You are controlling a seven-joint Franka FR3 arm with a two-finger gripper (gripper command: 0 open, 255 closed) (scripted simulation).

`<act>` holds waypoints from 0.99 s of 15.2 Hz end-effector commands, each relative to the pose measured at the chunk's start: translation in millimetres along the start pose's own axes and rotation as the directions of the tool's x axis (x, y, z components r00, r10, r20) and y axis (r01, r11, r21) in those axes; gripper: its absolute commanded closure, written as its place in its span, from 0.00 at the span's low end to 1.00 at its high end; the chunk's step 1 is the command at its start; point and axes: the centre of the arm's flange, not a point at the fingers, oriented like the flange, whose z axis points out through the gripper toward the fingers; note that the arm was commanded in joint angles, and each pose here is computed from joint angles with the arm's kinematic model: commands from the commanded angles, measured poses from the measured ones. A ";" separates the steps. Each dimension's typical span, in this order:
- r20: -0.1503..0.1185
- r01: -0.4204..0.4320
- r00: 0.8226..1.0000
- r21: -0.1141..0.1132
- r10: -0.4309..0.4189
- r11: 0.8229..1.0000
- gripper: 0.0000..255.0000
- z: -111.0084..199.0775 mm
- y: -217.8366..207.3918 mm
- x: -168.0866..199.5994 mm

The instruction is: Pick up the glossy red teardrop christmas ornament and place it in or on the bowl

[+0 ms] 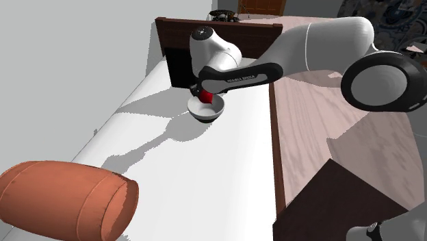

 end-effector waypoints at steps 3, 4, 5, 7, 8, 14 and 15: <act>0.000 0.000 1.000 0.000 0.000 1.000 1.00 13.8 -1.5 -4.5; 0.000 0.000 1.000 0.000 0.000 1.000 1.00 13.8 -1.5 -4.5; 0.000 0.000 1.000 0.000 0.000 1.000 1.00 13.8 -1.5 -4.5; 0.000 0.000 1.000 0.000 0.000 1.000 1.00 13.8 -1.5 -4.5; 0.000 0.000 1.000 0.000 0.000 1.000 1.00 13.8 -1.5 -4.5; 0.000 0.000 1.000 0.000 0.000 1.000 0.00 13.7 -1.5 -4.5; 0.000 0.000 1.000 0.000 0.000 1.000 0.00 13.7 -1.5 -4.5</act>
